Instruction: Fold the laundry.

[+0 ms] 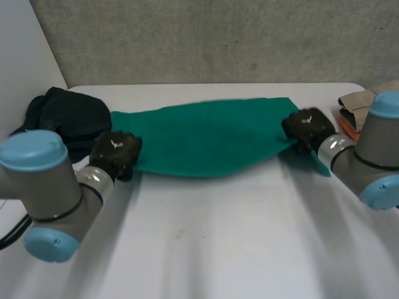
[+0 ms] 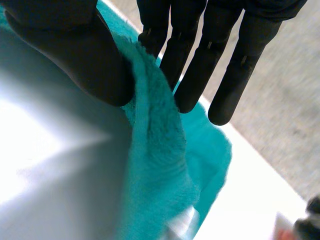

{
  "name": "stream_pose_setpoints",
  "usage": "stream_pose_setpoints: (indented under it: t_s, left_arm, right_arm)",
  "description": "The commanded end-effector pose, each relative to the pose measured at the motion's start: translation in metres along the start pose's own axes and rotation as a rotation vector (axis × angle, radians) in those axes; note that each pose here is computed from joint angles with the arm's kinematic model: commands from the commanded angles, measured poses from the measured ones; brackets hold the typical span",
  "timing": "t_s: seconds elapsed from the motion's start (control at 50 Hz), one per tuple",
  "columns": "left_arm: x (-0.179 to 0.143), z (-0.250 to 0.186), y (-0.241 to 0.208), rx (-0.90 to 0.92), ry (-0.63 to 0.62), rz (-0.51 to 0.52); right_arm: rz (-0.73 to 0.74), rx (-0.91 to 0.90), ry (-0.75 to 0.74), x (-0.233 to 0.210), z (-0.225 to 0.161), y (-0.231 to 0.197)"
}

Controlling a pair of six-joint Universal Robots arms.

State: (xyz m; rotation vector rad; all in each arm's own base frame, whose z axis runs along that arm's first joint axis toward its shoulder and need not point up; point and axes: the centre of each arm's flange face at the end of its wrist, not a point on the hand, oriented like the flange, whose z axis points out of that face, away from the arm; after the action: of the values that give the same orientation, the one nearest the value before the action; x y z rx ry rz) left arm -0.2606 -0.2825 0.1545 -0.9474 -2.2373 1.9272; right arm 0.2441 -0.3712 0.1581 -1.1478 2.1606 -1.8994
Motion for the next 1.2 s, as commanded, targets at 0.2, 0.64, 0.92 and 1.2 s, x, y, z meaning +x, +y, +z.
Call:
stream_pose_setpoints:
  t_s: [0.2, 0.64, 0.92, 1.2]
  left_arm:
    - [-0.015, -0.019, -0.017, 0.057, -0.042, -0.032]
    - [-0.029, -0.015, -0.027, 0.093, -0.064, -0.096]
    - [-0.035, -0.012, -0.033, 0.109, -0.071, -0.112]
    - [-0.035, -0.010, -0.035, 0.118, -0.066, -0.111]
  right_arm:
    - [0.320, -0.089, 0.169, 0.045, -0.023, 0.021]
    - [0.662, -0.228, 0.089, 0.047, -0.032, 0.062]
    - [0.630, -0.192, 0.124, 0.025, -0.021, 0.062]
    - [0.569, -0.164, 0.157, 0.002, 0.005, 0.060]
